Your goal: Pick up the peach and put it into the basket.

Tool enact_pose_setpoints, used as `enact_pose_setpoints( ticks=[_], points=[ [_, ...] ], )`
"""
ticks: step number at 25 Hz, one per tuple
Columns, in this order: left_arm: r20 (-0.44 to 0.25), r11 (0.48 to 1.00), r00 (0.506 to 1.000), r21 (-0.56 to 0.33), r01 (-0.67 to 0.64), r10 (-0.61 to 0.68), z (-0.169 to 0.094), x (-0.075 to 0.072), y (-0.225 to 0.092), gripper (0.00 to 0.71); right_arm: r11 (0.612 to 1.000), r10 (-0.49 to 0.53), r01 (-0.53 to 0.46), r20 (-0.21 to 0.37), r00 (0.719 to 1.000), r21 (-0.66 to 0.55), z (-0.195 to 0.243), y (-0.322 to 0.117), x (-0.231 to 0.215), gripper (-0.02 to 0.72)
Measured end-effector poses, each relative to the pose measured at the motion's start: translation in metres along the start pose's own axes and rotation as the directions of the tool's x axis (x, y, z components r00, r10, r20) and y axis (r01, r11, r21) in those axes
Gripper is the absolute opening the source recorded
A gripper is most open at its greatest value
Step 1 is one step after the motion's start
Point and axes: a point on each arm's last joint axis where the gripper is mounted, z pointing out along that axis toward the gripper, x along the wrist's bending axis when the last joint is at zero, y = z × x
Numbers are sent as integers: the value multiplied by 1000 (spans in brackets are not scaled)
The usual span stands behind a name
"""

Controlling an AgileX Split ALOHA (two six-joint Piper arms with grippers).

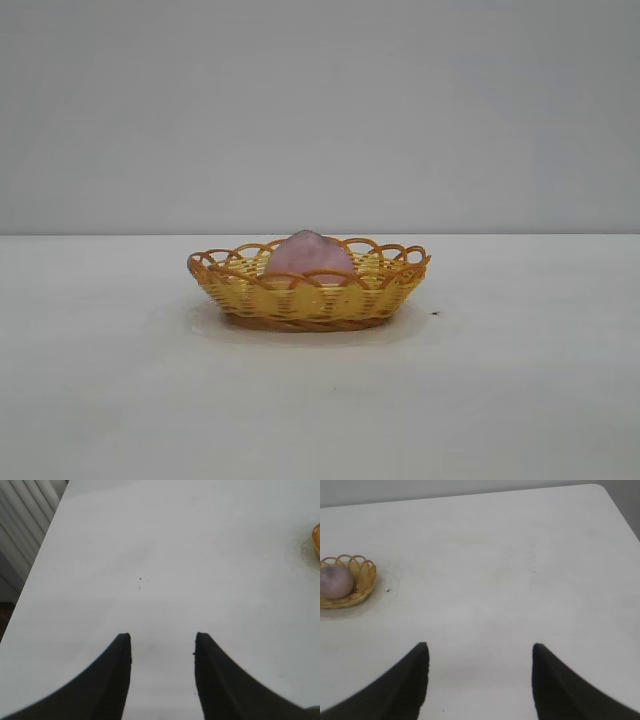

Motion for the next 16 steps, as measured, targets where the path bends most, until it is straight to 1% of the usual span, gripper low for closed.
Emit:
enact_pose_setpoints(
  ticks=[2, 5, 16],
  points=[
    [0, 1000, 1000, 0, 0, 0, 0, 0, 0, 285, 1000, -24, 24, -42, 999, 4, 0, 0, 0, 423],
    [0, 1000, 1000, 0, 0, 0, 0, 0, 0, 285, 999, -42, 43, -73, 996, 6, 0, 0, -1, 423],
    [0, 1000, 1000, 0, 0, 0, 0, 0, 0, 285, 999, -46, 46, -78, 996, 6, 0, 0, -1, 423]
  ],
)
